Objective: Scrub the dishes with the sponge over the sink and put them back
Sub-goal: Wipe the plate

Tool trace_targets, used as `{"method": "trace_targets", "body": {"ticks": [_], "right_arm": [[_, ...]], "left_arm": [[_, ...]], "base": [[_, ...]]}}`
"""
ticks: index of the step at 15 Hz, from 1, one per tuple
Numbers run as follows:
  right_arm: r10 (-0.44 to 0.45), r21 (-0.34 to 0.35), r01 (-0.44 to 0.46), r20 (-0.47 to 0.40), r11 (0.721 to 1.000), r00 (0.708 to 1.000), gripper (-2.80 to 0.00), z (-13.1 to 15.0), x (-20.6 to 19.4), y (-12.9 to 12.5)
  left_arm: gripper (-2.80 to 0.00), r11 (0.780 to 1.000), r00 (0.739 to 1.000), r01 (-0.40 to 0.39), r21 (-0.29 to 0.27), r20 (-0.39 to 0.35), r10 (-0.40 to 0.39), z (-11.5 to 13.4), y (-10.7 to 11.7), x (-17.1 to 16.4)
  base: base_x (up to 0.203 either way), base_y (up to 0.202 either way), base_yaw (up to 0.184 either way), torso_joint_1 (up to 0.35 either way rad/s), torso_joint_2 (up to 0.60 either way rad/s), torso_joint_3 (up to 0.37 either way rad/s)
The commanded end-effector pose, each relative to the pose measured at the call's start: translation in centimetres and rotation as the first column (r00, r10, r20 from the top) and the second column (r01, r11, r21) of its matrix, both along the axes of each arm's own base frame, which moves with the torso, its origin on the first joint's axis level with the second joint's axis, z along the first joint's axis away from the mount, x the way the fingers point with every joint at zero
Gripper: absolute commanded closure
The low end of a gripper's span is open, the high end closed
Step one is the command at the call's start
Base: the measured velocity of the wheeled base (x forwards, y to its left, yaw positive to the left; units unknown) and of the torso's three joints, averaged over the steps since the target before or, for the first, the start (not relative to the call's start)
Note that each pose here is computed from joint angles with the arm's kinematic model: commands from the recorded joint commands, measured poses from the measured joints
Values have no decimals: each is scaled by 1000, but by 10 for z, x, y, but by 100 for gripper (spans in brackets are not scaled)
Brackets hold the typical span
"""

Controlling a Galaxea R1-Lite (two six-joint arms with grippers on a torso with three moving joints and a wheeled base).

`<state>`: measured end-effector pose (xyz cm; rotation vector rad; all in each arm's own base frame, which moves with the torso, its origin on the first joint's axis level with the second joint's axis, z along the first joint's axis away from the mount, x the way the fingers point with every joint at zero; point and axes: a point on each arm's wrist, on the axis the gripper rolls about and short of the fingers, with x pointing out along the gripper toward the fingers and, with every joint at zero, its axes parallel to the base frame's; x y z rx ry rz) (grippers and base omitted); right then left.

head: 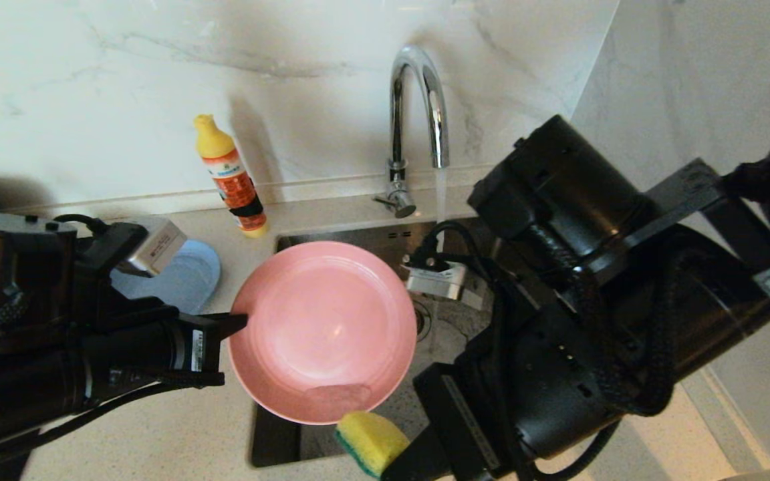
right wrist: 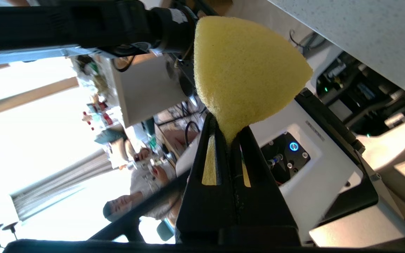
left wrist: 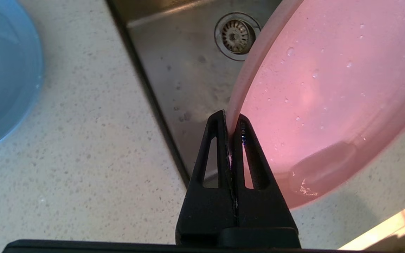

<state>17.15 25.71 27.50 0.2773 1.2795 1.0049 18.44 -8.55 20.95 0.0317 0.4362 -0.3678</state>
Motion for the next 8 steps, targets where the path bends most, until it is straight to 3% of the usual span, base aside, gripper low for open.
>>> {"method": "trace_targets", "body": {"ticks": [1, 5, 8], "right_arm": [[14, -56, -16, -41, 998, 999, 0, -17, 13, 31], [-14, -142, 4, -65, 990, 998, 0, -34, 22, 61], [-39, -175, 29, -55, 984, 998, 0, -45, 27, 66]], "left_arm": [[0, 1000, 1000, 15, 14, -27, -15, -8, -3, -1], [0, 999, 998, 43, 23, -40, -42, -12, -9, -1], [0, 997, 997, 70, 21, -41, -69, -12, -15, -3]], "base": [[0, 0, 0, 0, 0, 0], [0, 0, 0, 0, 0, 0], [0, 0, 0, 0, 0, 0]]}}
